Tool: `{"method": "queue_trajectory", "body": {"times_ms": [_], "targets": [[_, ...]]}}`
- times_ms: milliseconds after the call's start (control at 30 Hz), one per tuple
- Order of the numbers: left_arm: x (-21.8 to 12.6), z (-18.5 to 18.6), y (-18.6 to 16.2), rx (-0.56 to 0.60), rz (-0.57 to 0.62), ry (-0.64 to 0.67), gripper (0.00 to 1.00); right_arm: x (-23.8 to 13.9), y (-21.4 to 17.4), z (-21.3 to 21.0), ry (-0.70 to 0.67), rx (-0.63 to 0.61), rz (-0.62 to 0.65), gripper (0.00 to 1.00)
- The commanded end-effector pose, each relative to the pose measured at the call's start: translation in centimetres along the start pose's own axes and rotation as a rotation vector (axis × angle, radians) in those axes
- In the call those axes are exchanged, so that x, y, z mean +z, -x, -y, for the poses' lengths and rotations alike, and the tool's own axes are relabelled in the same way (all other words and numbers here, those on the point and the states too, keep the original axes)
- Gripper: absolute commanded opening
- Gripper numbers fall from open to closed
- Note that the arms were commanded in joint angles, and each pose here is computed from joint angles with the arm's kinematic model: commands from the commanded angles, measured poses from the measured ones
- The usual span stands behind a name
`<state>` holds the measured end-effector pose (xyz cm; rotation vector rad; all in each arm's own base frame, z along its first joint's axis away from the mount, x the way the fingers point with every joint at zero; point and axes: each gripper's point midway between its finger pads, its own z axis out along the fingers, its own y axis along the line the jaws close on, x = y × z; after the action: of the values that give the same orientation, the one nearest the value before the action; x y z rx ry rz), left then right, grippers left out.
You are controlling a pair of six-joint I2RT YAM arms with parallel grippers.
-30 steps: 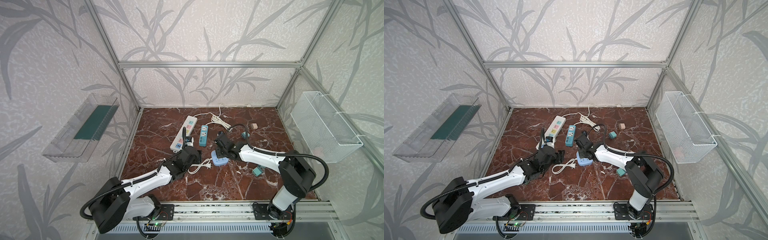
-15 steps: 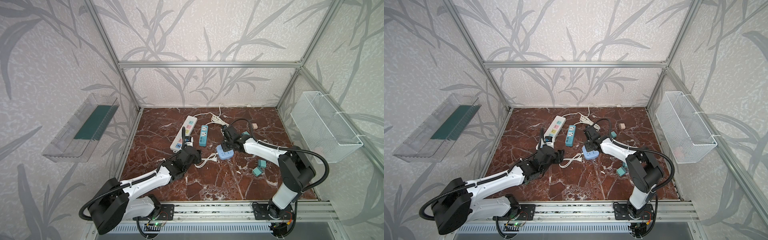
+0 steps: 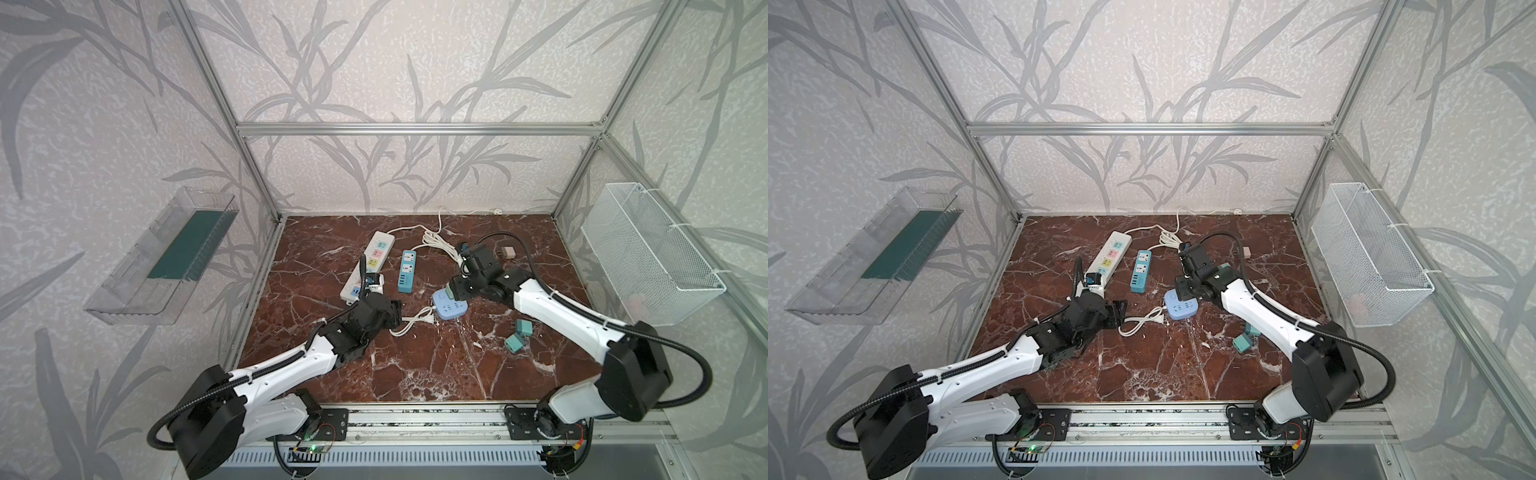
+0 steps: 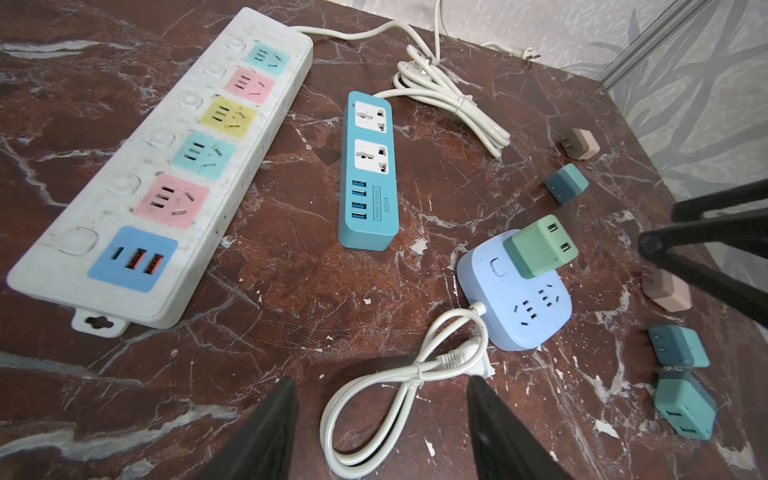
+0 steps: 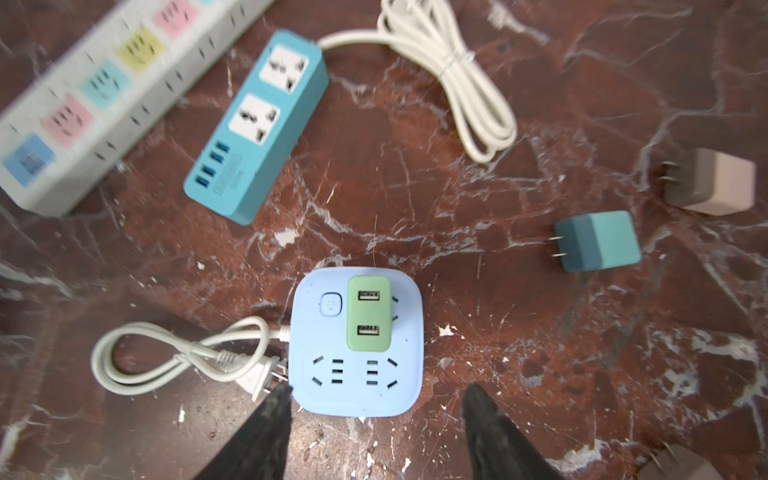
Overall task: Insert the plug
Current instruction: 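Open the right gripper and lift it away from the seated green adapter, then lower the right gripper onto a teal adapter near the cube and grasp it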
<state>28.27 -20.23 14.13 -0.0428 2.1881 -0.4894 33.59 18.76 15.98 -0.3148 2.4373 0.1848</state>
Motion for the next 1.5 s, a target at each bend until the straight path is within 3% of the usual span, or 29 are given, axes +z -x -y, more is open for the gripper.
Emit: {"method": "queue_trajectory", "body": {"times_ms": [0,133,300,467,633,800,967,1133,1300,1467], "targets": [[-0.9,0.5,0.9,-0.065,0.009,-0.025,0.65,-1.0,-3.1,2.7,-0.085,0.101,-0.017,0.65],[-1.5,0.9,0.3,-0.092,-0.005,-0.076,0.65,-2.4,-5.8,3.9,-0.073,0.148,-0.041,0.65],[-1.9,0.5,-0.8,-0.142,-0.032,-0.090,0.65,-4.3,-6.1,5.4,-0.124,0.200,-0.022,0.65],[-2.7,0.6,-2.0,-0.194,-0.098,-0.111,0.65,-6.1,-9.0,8.9,-0.236,0.385,-0.032,0.71],[-3.5,1.3,-2.6,-0.245,-0.135,-0.164,0.63,-6.1,-13.6,10.4,-0.265,0.544,-0.067,0.78],[-3.5,2.0,-1.3,-0.212,-0.111,-0.169,0.63,-5.5,-16.6,11.7,-0.310,0.631,-0.080,0.86],[-2.8,2.7,-1.1,-0.191,-0.128,-0.170,0.63,-3.7,-18.5,11.5,-0.298,0.726,-0.140,0.87],[-2.5,3.1,-0.7,-0.176,-0.115,-0.178,0.63,-2.0,-19.8,11.5,-0.332,0.794,-0.215,0.86],[-2.3,3.5,0.7,-0.166,-0.053,-0.196,0.64,-0.8,-20.6,11.3,-0.334,0.838,-0.259,0.79],[-1.7,4.4,2.0,-0.097,-0.050,-0.182,0.65,-0.3,-20.5,11.3,-0.304,0.868,-0.187,0.68]]}}
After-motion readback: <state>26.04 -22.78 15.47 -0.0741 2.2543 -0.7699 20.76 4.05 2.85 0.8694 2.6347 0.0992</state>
